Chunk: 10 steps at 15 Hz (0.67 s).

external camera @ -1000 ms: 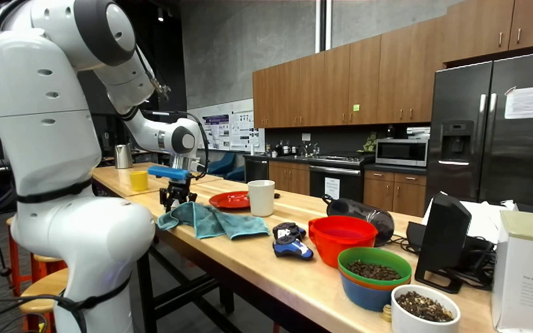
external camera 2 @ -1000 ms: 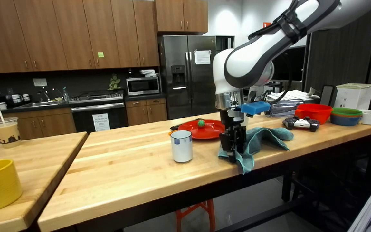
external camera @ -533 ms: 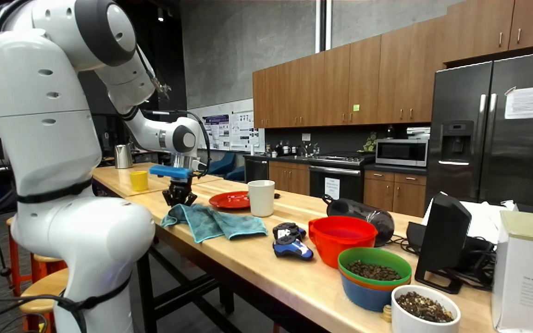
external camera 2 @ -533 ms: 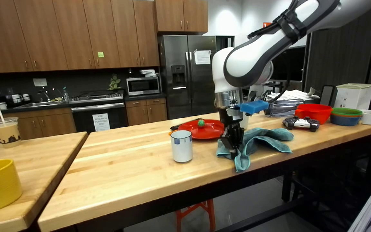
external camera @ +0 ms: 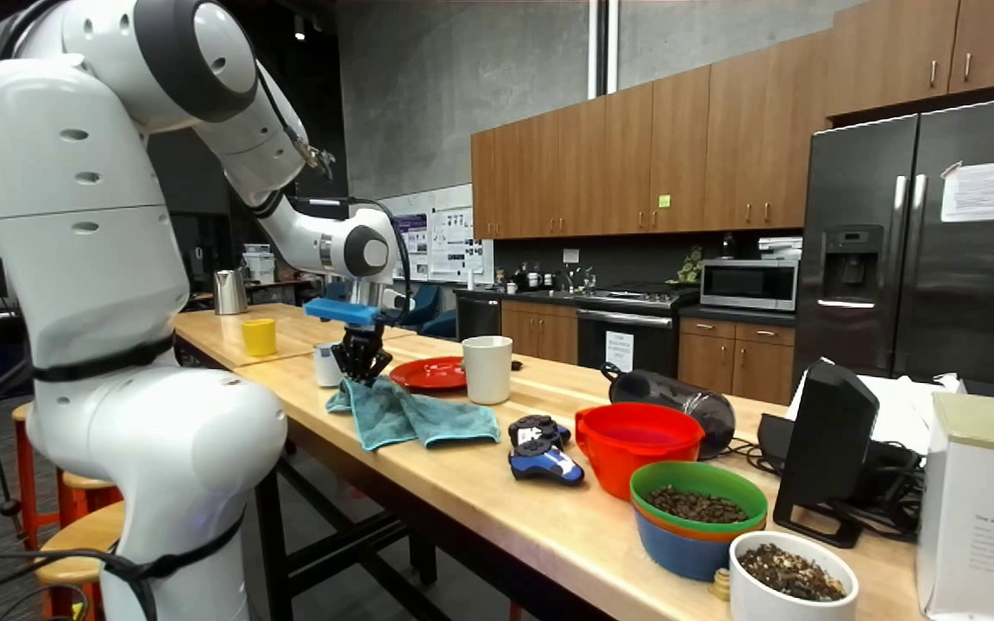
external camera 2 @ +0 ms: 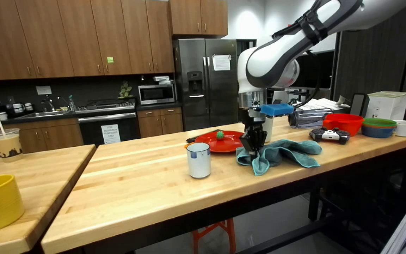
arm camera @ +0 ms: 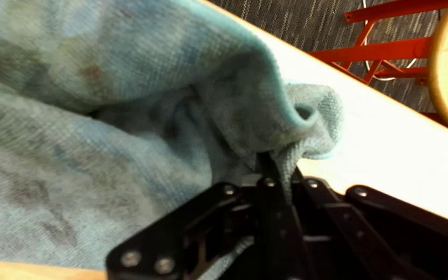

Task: Put the blue cloth on the white cup

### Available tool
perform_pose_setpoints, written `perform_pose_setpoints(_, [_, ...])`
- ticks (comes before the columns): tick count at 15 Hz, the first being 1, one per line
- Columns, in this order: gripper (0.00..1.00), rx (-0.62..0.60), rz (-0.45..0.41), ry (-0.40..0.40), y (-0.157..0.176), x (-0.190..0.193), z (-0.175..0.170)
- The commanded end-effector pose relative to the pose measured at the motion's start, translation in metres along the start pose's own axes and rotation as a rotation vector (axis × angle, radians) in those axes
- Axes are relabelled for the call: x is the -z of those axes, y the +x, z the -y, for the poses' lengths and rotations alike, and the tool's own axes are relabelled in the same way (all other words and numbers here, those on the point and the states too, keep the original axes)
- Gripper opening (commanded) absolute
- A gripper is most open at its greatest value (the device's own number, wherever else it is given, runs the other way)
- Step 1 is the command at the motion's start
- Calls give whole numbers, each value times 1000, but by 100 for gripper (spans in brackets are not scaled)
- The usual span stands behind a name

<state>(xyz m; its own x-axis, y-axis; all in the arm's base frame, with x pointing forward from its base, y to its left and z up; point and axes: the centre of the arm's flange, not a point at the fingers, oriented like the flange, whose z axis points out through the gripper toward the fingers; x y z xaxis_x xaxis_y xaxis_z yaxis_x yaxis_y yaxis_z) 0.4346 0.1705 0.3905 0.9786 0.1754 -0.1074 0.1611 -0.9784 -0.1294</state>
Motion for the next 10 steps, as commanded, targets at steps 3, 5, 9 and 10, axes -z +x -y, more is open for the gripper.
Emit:
perform_pose_setpoints(3, [2,-82,-46,14,6,21,-30])
perform_pose_setpoints(5, [2,-108,-57,15,4,24,-39])
perform_pose_setpoints(9, [2,-175,-88,21,0,33,-58])
perform_pose_setpoints(10, [2,-193,-92,22,-1,36,-63])
